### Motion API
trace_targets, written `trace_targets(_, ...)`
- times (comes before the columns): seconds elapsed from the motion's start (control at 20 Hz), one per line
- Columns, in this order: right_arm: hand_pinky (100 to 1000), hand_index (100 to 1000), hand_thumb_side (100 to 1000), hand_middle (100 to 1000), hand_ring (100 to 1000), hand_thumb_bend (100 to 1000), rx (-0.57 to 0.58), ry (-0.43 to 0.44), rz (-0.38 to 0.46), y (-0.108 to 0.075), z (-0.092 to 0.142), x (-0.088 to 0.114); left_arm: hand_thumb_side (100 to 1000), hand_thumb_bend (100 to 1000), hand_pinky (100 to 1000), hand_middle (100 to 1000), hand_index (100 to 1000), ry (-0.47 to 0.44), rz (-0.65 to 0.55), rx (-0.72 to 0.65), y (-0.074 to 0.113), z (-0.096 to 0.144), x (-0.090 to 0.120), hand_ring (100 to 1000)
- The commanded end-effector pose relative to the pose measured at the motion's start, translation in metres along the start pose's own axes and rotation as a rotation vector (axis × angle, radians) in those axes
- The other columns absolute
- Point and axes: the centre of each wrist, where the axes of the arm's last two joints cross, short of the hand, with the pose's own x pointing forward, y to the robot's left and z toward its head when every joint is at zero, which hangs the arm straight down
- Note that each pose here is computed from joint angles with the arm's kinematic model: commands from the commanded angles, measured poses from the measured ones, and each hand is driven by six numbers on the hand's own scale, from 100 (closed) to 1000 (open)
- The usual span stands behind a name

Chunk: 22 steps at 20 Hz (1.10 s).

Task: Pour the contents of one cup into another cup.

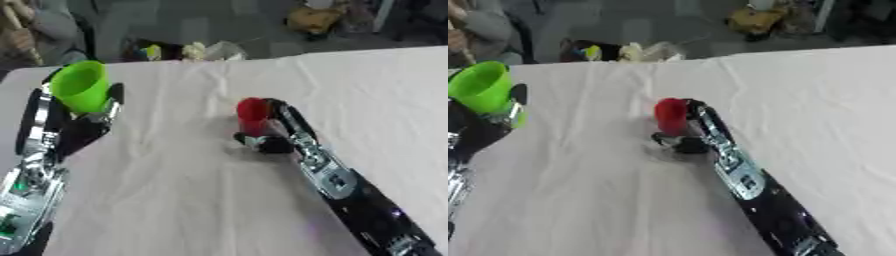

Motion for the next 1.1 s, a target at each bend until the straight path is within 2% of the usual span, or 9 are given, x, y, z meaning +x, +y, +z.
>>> trace_targets(0.05, 776, 749, 221, 596, 713, 544, 0.016, -0.030, 0.018, 0.001, -0.009, 0.008, 192, 100, 100, 283, 662, -0.042, 0.001, -0.008, 0.001, -0.007, 0.011, 332)
trace_targets(0.4, 684, 616, 175, 460, 578, 425, 0.035, -0.026, 0.024, 0.008, -0.014, 0.008, 196, 100, 100, 282, 662, -0.044, 0.006, -0.011, 0.000, -0.007, 0.012, 332)
trace_targets(0.5, 635, 563, 134, 408, 522, 350, 0.038, -0.024, 0.023, 0.010, -0.014, 0.008, 197, 100, 100, 282, 662, -0.045, 0.007, -0.011, 0.000, -0.008, 0.012, 332)
trace_targets(0.55, 581, 525, 100, 369, 477, 272, 0.040, -0.021, 0.022, 0.011, -0.014, 0.007, 200, 100, 100, 282, 662, -0.044, 0.007, -0.010, 0.000, -0.007, 0.012, 331)
trace_targets(0.6, 575, 522, 100, 365, 473, 264, 0.041, -0.018, 0.020, 0.011, -0.014, 0.007, 200, 100, 100, 282, 662, -0.044, 0.008, -0.010, 0.000, -0.007, 0.011, 332)
trace_targets(0.65, 533, 499, 100, 339, 436, 185, 0.043, -0.014, 0.019, 0.012, -0.014, 0.007, 201, 100, 100, 282, 661, -0.044, 0.008, -0.010, 0.000, -0.007, 0.011, 331)
trace_targets(0.7, 529, 496, 100, 336, 432, 176, 0.044, -0.012, 0.017, 0.012, -0.014, 0.006, 201, 100, 100, 282, 661, -0.044, 0.008, -0.009, 0.000, -0.008, 0.011, 331)
trace_targets(0.75, 492, 476, 100, 313, 395, 107, 0.045, -0.009, 0.015, 0.012, -0.014, 0.006, 202, 100, 100, 282, 661, -0.045, 0.008, -0.009, 0.000, -0.008, 0.012, 331)
trace_targets(1.1, 438, 436, 100, 273, 343, 100, 0.002, -0.020, -0.017, 0.006, -0.015, 0.013, 206, 100, 100, 280, 661, -0.047, 0.000, -0.001, 0.004, -0.007, 0.012, 328)
